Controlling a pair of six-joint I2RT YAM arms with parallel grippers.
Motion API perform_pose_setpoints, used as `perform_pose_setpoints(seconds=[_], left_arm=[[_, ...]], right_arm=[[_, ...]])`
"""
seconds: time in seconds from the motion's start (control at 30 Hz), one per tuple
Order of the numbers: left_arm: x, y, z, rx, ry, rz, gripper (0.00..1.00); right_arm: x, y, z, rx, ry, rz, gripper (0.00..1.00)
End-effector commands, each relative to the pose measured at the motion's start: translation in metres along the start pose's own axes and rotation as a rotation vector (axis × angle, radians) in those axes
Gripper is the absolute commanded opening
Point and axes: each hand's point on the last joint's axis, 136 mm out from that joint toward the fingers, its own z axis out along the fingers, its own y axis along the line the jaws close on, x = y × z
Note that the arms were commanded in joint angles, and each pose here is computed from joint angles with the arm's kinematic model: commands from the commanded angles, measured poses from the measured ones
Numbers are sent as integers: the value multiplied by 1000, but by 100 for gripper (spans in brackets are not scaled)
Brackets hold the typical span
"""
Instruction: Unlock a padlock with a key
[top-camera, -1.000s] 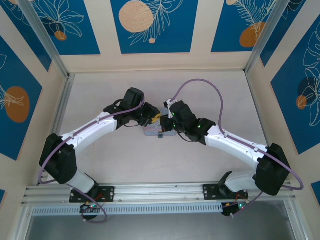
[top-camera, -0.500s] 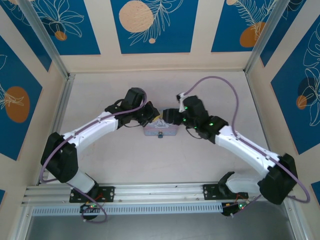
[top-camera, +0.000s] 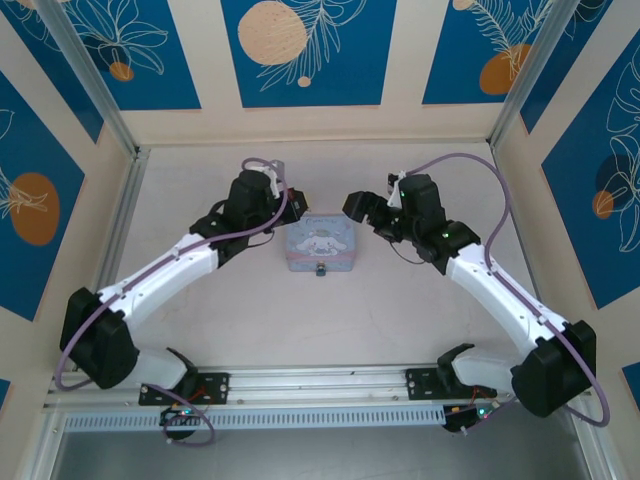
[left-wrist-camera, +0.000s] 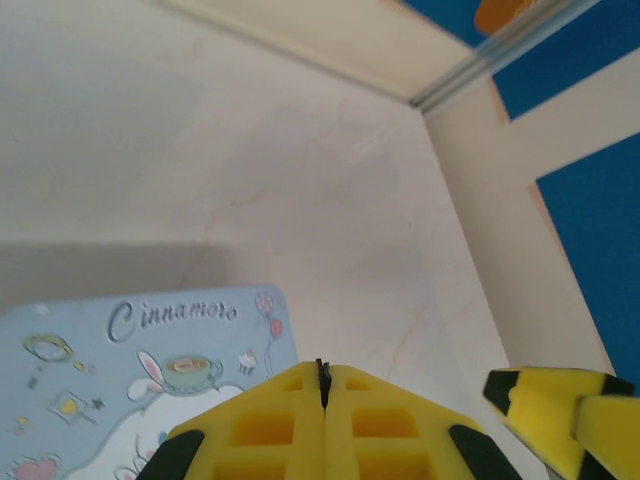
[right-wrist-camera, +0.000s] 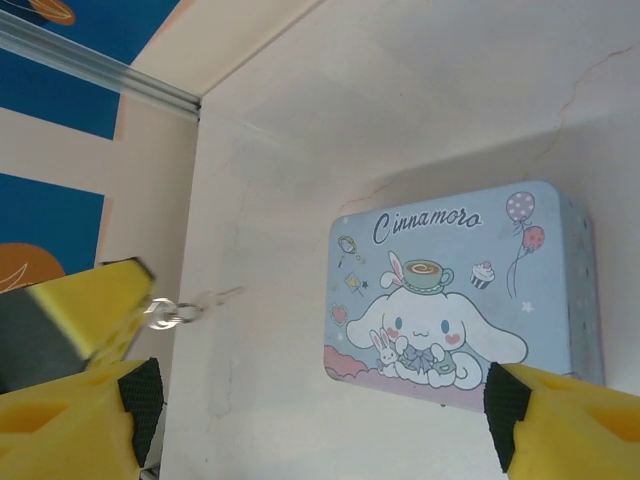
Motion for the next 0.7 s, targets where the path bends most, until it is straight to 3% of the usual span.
perform_pose_setpoints(seconds=[0.0, 0.13, 0.33, 0.47, 0.67], left_arm=[[-33, -12, -12, 44, -159, 77, 0], [-33, -40, -15, 174, -133, 126, 0], [-29, -69, -12, 328, -100, 148, 0], [-32, -80, -15, 422, -146, 126, 0], [-36, -73, -12, 450, -209, 30, 0]], right_arm=[[-1, 27, 3, -168, 23, 42, 85], [-6, 41, 13, -350, 21, 103, 84], [-15, 62, 13, -546, 2, 115, 73], [-17, 70, 10, -605, -7, 99, 66], [-22, 74, 7, -658, -23, 99, 56]])
